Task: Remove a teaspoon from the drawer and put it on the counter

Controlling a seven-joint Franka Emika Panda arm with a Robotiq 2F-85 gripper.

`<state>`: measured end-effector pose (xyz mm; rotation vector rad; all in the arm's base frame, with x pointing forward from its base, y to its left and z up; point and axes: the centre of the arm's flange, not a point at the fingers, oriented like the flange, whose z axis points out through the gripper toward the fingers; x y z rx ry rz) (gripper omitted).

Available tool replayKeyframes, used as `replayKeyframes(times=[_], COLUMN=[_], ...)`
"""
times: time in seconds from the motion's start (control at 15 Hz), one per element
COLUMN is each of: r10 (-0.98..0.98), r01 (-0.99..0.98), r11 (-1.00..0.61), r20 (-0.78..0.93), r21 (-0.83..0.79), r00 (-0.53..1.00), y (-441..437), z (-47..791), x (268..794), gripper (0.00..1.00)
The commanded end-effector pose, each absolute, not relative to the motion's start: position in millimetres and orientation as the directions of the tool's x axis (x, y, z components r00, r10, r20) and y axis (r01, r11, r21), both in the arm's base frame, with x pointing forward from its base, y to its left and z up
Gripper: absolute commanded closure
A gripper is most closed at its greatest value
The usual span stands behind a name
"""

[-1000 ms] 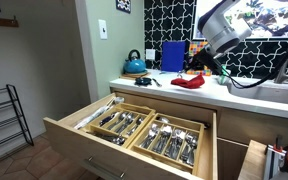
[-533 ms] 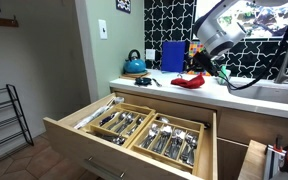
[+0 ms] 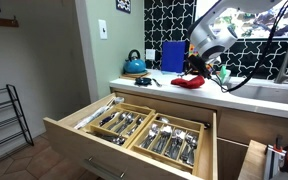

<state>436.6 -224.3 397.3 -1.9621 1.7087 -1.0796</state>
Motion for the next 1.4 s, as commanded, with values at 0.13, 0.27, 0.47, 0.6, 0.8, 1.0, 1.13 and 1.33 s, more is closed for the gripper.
replayKeyframes(times=[0.13, 0.27, 0.47, 0.6, 0.8, 1.0, 1.13, 1.33], r10=[-0.951, -0.951, -0.951, -0.95, -0.944, -0.939, -0.938, -0.932], r01=[-0.692, -0.698, -0.703, -0.702, -0.688, -0.684, -0.693, -0.707], r11=[-0.12, -0.093, -0.055, -0.04, -0.009, 0.035, 0.058, 0.089], r20=[0.283, 0.271, 0.252, 0.245, 0.233, 0.211, 0.198, 0.193], r21=[-0.712, -0.71, -0.709, -0.711, -0.726, -0.728, -0.719, -0.701], r00=[-0.126, -0.149, -0.18, -0.194, -0.234, -0.273, -0.284, -0.308], y=[-218, -217, -215, -215, -216, -218, -217, -217], z=[377, 370, 359, 352, 346, 344, 341, 330], x=[461, 468, 477, 483, 488, 492, 495, 495], gripper=[0.99, 0.99, 0.99, 0.99, 0.99, 0.99, 0.99, 0.99])
